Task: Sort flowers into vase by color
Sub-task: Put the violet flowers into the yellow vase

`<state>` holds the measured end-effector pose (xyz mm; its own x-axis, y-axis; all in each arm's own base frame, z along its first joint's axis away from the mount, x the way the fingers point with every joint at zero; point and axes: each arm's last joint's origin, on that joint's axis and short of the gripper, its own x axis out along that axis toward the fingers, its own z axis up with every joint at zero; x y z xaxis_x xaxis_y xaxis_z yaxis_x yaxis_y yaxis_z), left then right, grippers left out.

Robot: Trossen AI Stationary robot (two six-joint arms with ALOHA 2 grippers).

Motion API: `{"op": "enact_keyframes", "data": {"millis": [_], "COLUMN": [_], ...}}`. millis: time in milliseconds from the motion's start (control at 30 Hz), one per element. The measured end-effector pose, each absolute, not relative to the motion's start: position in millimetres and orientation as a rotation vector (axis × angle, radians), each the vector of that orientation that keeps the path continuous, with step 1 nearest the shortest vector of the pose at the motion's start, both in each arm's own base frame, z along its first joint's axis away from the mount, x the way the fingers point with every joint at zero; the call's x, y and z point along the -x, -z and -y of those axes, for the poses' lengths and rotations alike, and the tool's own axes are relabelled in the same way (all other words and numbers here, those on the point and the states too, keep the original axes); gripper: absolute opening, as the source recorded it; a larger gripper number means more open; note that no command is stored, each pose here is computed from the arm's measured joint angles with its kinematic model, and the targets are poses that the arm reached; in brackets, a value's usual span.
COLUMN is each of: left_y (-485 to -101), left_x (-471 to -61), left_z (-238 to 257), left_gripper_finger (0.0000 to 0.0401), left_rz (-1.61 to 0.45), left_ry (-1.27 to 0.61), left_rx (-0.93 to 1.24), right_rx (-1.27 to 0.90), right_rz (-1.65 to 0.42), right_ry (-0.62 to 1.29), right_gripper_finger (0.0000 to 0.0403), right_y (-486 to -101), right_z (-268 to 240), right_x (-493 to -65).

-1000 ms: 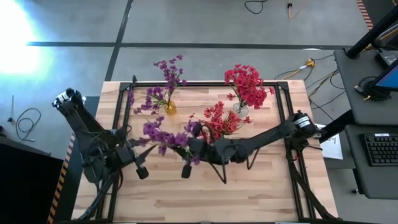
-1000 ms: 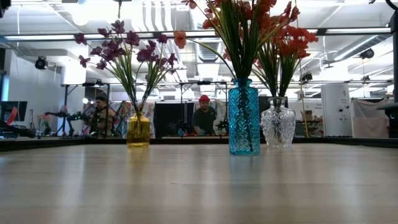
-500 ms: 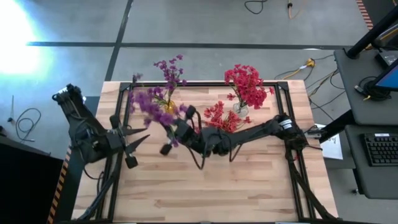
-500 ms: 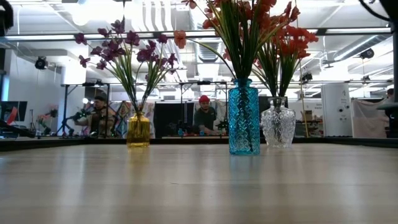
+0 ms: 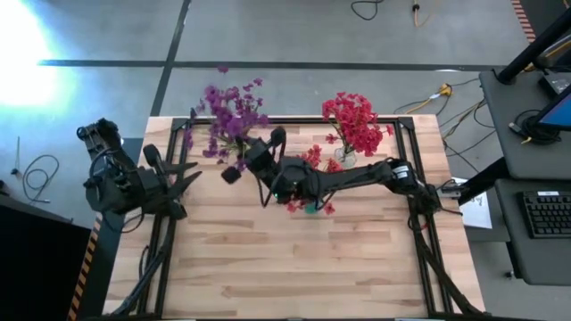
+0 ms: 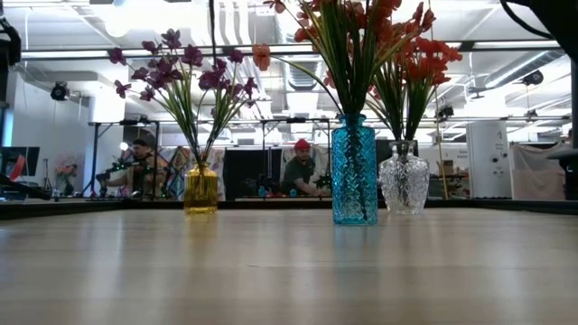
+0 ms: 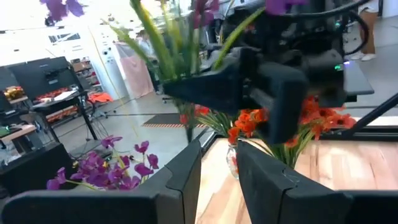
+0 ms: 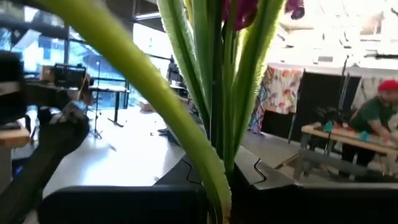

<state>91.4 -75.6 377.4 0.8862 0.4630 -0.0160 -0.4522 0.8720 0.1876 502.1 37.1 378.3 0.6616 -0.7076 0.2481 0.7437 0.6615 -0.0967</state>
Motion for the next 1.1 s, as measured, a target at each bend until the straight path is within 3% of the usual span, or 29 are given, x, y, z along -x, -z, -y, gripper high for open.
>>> {"op": "enact_keyframes", "data": {"millis": [100, 267, 567, 700, 900, 1100], "left_y": [-375.5, -375.4, -385.3, -389.4, -393.0, -395.3], "left_x": [-92.2, -98.6, -123.2, -137.4, -148.1, -156.6], "left_z": [77.1, 88.5, 110.1, 120.4, 120.7, 122.0], "left_gripper_finger": [0.0088, 0.0096, 0.0184, 0.0216, 0.0226, 0.0225], "left_rz": [-0.065, -0.061, 0.052, 0.100, 0.087, 0.117], "left_ry": [-0.419, -0.059, -0.055, -0.093, -0.187, -0.084], "left_rx": [-0.175, -0.154, -0.182, -0.224, -0.193, -0.201], "right_rx": [0.248, 0.327, 0.183, 0.191, 0.209, 0.220], "right_rz": [0.179, 0.078, -0.024, -0.052, -0.059, -0.067], "right_ry": [0.804, 0.654, 0.081, 0.044, 0.020, 0.027], "right_gripper_finger": [0.0018, 0.0018, 0.0018, 0.0018, 0.0018, 0.0018], "right_y": [-382.2, -398.0, -429.0, -422.4, -419.6, -418.7], "right_z": [-51.2, -84.7, -105.3, -111.5, -118.8, -118.6], "right_x": [-498.6, -481.1, -440.9, -442.8, -442.5, -442.5]}}
